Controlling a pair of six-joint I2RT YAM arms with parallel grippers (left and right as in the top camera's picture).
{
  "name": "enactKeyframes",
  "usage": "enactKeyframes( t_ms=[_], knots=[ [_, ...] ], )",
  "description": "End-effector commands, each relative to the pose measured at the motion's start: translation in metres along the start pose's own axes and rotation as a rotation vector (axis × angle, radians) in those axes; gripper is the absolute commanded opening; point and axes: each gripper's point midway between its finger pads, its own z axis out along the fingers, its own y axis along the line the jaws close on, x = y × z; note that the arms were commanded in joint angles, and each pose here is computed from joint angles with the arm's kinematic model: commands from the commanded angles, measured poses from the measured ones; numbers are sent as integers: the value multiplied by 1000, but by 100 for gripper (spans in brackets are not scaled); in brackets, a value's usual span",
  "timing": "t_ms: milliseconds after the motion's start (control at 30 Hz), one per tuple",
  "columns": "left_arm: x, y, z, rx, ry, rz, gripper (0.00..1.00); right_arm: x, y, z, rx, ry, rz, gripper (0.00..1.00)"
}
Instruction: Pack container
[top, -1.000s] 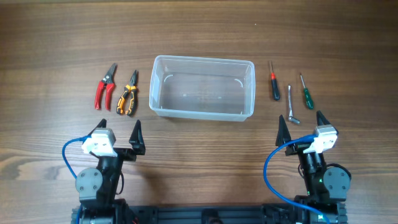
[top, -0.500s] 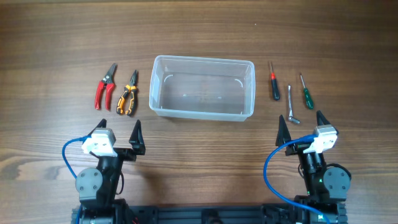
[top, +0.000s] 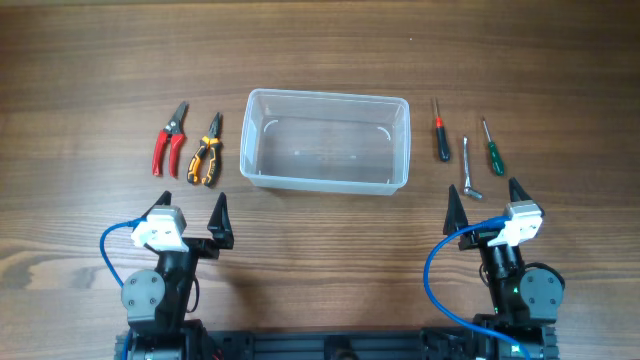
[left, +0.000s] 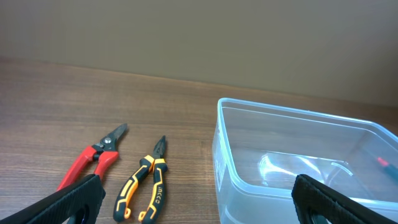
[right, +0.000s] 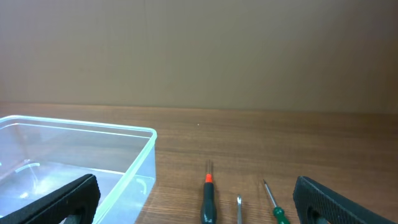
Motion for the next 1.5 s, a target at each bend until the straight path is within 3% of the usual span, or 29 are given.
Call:
enactKeyframes(
  t_ms=[0,833,967,1133,1267,1467],
  knots=[
    [2,1,0,-7,-3,23,100,-4,3,-1,-16,-19,-16,100],
    [2,1,0,-7,-3,23,100,-4,1,-1,-1,-17,-13,100],
    [2,1,0,-7,-3,23,100,0,2,0,-11,18,98,100],
    [2,1,0,-7,-3,23,100,-20,-22,8,123,97,83,100],
    [2,1,0,-7,-3,23,100,-69,-34,57,143,252,49,100],
    [2,1,0,-7,-3,23,100,-83,-33,155,9,786,88,100]
  ],
)
